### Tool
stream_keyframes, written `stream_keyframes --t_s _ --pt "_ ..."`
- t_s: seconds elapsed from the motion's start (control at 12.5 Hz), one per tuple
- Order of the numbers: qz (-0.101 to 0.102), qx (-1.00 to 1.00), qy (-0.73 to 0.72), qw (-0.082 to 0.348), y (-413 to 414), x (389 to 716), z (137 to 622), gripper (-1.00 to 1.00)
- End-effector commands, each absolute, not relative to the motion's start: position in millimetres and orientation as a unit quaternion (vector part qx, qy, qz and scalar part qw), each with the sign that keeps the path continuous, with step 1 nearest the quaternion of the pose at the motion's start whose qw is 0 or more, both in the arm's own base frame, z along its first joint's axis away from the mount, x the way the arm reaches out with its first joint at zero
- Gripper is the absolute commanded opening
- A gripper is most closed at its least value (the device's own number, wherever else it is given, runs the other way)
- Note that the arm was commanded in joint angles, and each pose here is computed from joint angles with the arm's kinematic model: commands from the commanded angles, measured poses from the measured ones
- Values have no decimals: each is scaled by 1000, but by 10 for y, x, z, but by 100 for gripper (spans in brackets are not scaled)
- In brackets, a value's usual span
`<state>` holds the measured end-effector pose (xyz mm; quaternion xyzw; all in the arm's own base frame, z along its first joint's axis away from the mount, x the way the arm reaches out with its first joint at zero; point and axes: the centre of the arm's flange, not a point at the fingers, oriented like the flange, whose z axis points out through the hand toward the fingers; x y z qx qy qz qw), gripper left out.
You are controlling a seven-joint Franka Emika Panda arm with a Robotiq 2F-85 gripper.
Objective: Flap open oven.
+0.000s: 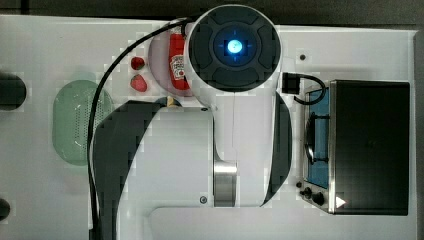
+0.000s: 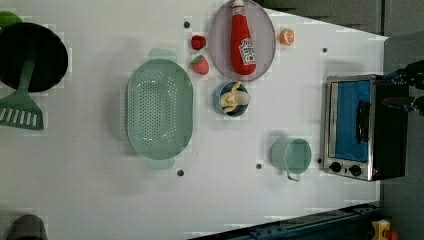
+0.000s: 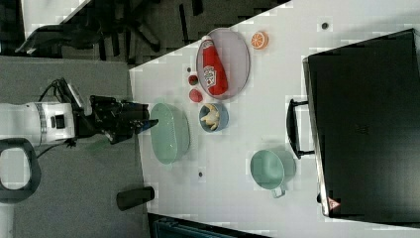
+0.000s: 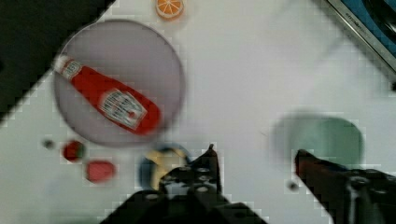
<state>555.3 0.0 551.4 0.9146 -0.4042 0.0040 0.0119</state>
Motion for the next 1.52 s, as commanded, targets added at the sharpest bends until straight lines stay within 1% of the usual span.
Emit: stream_keyframes --t_s 0.08,0.24,0.4,0.48,0.72,0.96,1.04,1.2,1.44,1.52 --pt "-18 910 -413 16 -323 4597 6123 58" --pt "-18 910 -413 16 -322 4597 6123 99" --pt "-18 910 -413 16 -322 4597 6122 100" --pt "-18 910 -413 16 -322 4598 6122 90" --pt "-19 910 -414 16 -333 4596 6113 15" --pt "-24 906 -422 15 -440 4607 6074 -55" --pt "-27 904 -427 15 -513 4620 6041 -65" --pt "-38 912 -408 12 -713 4651 5935 -65" --pt "-49 950 -309 6 -1142 4698 5663 -65" --pt "-46 963 -267 6 -1288 4723 5542 -65"
